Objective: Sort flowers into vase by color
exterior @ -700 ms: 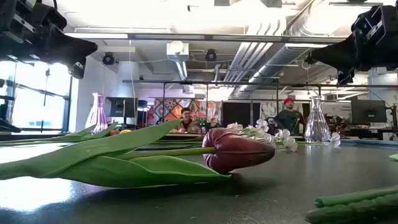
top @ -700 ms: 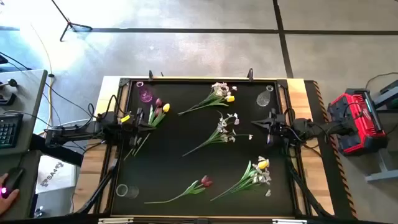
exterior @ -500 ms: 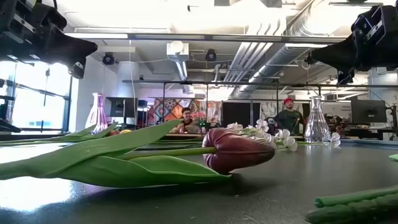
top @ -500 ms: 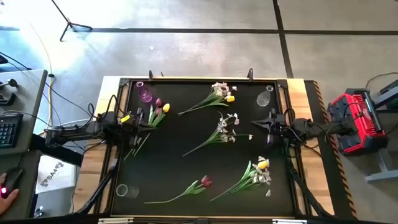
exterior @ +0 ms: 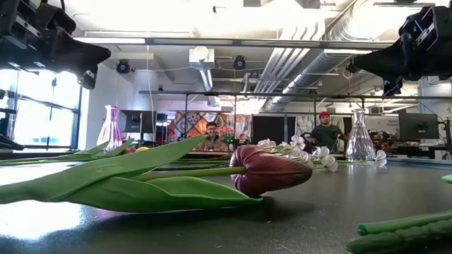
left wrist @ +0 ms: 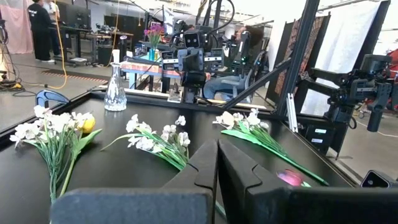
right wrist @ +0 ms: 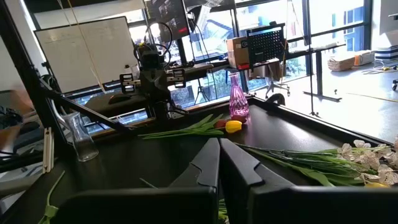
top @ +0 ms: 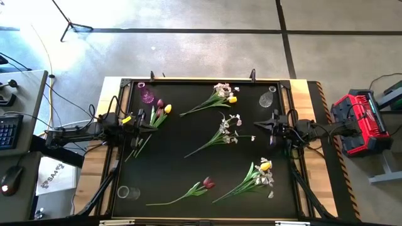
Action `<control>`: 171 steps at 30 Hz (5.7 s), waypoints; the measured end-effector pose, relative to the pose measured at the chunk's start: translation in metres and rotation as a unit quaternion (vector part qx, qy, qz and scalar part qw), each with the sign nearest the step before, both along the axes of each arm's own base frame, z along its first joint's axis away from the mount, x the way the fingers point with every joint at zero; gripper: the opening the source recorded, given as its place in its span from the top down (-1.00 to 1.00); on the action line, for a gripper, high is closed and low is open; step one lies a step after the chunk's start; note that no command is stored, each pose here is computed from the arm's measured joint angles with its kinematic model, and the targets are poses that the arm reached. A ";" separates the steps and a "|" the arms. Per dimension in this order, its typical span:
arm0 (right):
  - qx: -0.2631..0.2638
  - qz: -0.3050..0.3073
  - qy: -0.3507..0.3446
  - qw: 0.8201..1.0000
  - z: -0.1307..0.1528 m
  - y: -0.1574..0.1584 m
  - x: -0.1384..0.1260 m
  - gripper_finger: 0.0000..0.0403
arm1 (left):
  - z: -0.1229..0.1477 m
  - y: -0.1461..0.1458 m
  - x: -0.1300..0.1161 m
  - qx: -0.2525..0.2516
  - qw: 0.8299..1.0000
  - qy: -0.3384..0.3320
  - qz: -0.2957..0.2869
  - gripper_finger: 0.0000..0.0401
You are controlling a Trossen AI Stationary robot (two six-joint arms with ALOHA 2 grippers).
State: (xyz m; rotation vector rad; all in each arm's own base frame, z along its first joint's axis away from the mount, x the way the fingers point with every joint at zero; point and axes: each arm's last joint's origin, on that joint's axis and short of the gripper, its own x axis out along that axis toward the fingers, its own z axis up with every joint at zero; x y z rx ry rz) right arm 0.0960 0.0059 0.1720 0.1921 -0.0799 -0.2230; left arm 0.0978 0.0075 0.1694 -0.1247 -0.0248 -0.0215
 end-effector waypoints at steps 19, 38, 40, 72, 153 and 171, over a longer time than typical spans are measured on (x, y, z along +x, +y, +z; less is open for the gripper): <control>0.000 0.000 0.000 1.000 0.000 0.000 0.000 1.00 | 0.000 0.000 0.000 0.000 1.000 0.000 0.000 1.00; 0.002 0.000 -0.009 1.000 0.002 0.000 0.000 1.00 | 0.004 0.000 0.000 0.002 1.000 -0.020 0.000 1.00; 0.004 0.000 -0.013 1.000 0.003 0.000 0.000 1.00 | 0.004 0.000 0.000 0.002 1.000 -0.020 0.000 1.00; 0.270 -0.109 0.061 0.955 0.013 -0.007 0.045 0.51 | -0.003 0.008 0.016 -0.095 0.990 0.023 0.099 0.38; 0.229 -0.195 0.127 0.945 -0.028 0.019 0.070 0.51 | -0.071 -0.013 0.278 -0.020 0.941 0.338 0.016 0.21; 0.221 -0.161 0.096 0.957 -0.019 0.027 0.073 0.51 | -0.076 -0.011 0.277 -0.012 0.938 0.343 0.035 0.23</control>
